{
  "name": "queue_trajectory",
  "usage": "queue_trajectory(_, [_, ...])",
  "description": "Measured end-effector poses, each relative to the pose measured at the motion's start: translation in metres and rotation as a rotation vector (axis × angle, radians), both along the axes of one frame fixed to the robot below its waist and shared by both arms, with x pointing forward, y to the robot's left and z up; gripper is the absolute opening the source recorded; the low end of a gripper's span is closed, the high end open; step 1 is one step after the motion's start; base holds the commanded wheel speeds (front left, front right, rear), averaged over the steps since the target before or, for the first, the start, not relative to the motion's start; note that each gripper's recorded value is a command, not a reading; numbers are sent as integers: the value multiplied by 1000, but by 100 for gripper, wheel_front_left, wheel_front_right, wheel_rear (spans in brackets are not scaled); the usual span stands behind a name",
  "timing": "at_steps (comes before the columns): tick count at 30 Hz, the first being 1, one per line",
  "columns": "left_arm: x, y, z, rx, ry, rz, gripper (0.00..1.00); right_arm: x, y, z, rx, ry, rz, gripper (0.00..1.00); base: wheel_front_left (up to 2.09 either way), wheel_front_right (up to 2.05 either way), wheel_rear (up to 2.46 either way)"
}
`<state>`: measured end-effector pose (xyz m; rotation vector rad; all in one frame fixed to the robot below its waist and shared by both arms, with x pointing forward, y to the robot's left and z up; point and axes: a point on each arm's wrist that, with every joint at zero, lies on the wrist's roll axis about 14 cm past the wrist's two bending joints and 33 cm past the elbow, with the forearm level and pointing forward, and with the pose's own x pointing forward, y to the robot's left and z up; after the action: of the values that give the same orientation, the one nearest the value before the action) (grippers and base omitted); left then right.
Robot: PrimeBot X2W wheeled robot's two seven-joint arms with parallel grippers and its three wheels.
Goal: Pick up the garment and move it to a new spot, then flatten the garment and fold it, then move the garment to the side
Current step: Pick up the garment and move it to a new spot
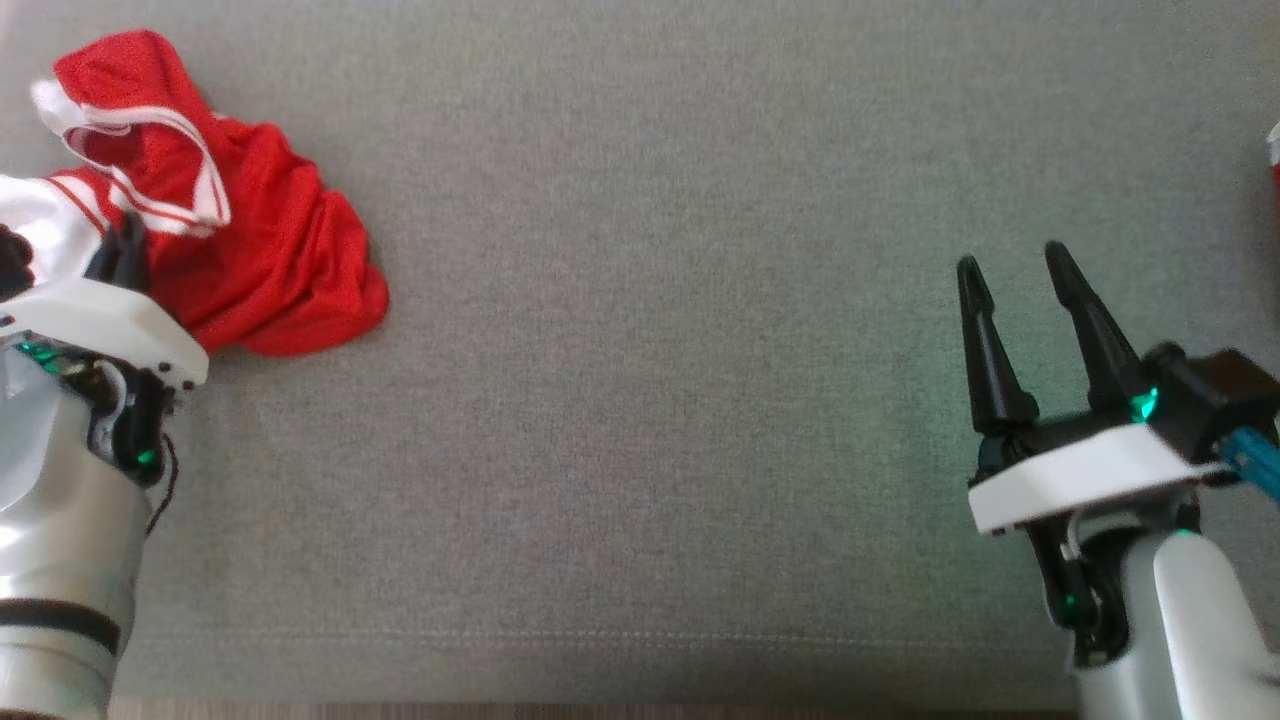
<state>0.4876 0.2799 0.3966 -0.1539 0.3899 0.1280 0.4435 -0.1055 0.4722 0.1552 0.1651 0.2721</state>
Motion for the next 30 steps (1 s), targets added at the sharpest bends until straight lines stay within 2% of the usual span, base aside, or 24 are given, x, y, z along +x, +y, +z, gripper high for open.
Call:
queue_trajectory(7, [1,-4,74,94,-243,-22,0,-17,-6,17,4,-43,-19,100,0,0,0])
queue_trajectory(15, [-61,-37,105,126,-388,-68,0,-39,-16,31,-1,-68,-45,100,0,0,0])
queue_trajectory(19, [-85,-62,123,103,-439,-108,0,-50,-23,37,-8,-78,-63,100,0,0,0])
queue_trajectory(24, [-105,-110,129,36,-429,-209,0,-62,-39,41,-18,-85,-108,100,0,0,0])
queue_trajectory(28, [-105,-144,128,-12,-415,-297,0,-68,-47,43,-26,-91,-135,100,0,0,0])
queue_trajectory(30, [-99,-174,129,-36,-420,-387,0,-71,-55,42,-30,-85,-158,100,0,0,0])
